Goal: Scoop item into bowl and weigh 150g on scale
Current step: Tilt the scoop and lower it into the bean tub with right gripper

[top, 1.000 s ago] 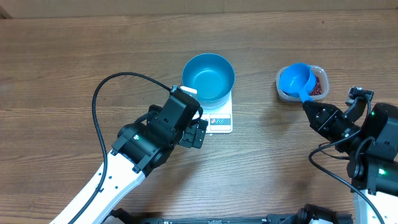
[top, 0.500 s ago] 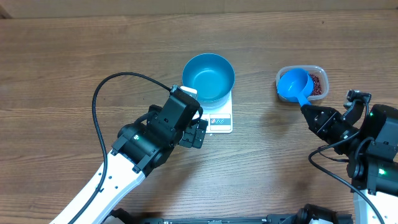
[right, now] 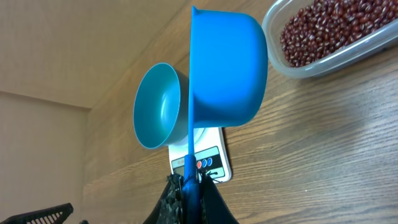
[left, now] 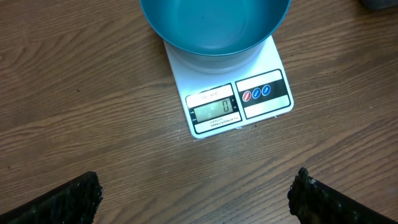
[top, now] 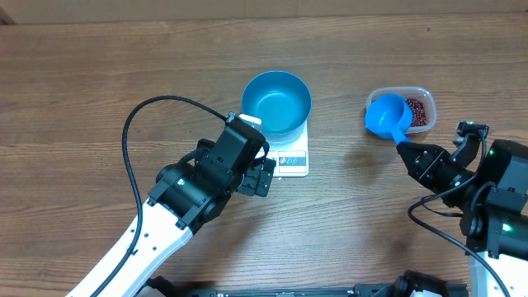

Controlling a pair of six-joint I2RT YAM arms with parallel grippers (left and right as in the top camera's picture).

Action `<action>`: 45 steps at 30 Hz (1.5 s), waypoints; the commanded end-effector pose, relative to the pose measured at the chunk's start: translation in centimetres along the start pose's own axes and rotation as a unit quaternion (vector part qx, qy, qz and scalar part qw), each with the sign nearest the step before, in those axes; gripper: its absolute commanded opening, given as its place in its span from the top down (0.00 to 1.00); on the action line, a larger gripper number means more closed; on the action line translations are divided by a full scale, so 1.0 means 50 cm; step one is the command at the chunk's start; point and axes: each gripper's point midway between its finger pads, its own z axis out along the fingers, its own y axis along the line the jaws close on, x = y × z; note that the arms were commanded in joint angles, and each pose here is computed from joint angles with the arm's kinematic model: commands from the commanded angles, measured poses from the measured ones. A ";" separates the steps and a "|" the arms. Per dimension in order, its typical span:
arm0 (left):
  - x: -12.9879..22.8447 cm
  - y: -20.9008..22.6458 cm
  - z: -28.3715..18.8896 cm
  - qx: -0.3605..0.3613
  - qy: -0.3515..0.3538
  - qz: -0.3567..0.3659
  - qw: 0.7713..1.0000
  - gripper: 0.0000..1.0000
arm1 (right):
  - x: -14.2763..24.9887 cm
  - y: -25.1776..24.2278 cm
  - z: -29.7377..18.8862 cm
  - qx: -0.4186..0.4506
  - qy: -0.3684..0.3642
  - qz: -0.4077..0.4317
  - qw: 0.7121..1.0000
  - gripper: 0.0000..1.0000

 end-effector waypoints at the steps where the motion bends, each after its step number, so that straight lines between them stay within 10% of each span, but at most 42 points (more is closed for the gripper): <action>1: -0.021 0.003 -0.018 0.002 -0.020 -0.008 1.000 0.00 | -0.017 0.027 -0.018 -0.014 -0.015 -0.021 1.000 0.96; 21: -0.021 0.003 -0.018 0.001 -0.020 -0.008 1.000 0.00 | -0.005 0.015 -0.021 0.005 -0.005 -0.036 0.999 0.96; 33: -0.021 0.003 -0.018 0.001 -0.019 -0.008 1.000 0.00 | -0.159 0.037 -0.172 0.182 -0.140 -0.125 0.965 0.96; 45: -0.021 0.003 -0.018 0.001 -0.020 -0.008 1.000 0.00 | -0.213 0.033 -0.008 0.333 -0.030 -0.181 0.925 0.96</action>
